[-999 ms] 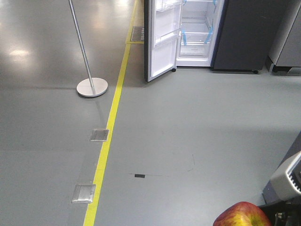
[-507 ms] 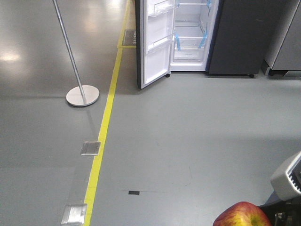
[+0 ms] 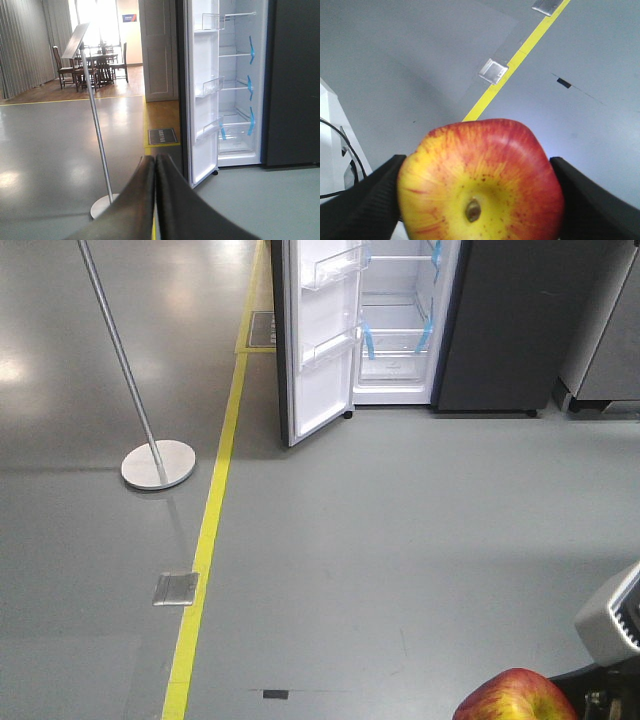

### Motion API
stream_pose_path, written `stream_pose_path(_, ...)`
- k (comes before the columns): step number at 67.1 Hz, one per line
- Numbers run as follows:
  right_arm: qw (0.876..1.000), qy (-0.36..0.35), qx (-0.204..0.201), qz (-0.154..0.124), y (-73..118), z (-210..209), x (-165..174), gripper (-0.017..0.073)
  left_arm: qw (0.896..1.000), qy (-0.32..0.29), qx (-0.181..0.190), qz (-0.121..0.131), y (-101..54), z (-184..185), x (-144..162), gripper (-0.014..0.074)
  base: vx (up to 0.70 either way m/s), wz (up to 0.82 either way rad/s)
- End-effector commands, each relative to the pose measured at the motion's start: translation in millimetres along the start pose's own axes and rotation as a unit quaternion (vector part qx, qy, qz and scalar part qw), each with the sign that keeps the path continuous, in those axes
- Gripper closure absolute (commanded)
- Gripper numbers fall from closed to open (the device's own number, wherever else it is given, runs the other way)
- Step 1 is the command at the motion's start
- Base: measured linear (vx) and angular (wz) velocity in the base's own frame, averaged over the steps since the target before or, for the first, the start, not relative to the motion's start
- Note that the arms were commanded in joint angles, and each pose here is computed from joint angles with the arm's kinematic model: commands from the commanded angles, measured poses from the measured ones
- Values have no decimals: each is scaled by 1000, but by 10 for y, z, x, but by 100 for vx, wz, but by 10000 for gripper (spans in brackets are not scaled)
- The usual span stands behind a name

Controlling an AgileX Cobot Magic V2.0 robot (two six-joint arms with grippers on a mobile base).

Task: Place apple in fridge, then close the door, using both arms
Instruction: 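Drive toward the open white refrigerator carrying the apple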

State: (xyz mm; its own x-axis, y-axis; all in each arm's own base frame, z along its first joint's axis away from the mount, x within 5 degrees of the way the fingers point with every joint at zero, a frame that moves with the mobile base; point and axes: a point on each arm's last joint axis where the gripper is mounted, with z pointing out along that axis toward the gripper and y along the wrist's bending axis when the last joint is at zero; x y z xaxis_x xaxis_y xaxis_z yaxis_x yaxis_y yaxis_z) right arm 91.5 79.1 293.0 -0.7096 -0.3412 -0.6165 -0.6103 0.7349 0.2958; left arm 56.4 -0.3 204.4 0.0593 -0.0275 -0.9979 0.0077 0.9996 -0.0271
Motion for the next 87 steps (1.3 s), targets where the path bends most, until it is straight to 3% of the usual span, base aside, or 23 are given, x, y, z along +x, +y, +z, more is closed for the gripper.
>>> stream_pose_path(1, 999, -37, -5, -1, 34, -60, -104, 147, 999, -51, 3, -8, -5, -21, -129, 600, 23, 0)
stream_pose_path(87, 999, -37, -5, -1, 34, -60, -104, 147, 999, -51, 3, -8, -5, -21, -129, 600, 21, 0)
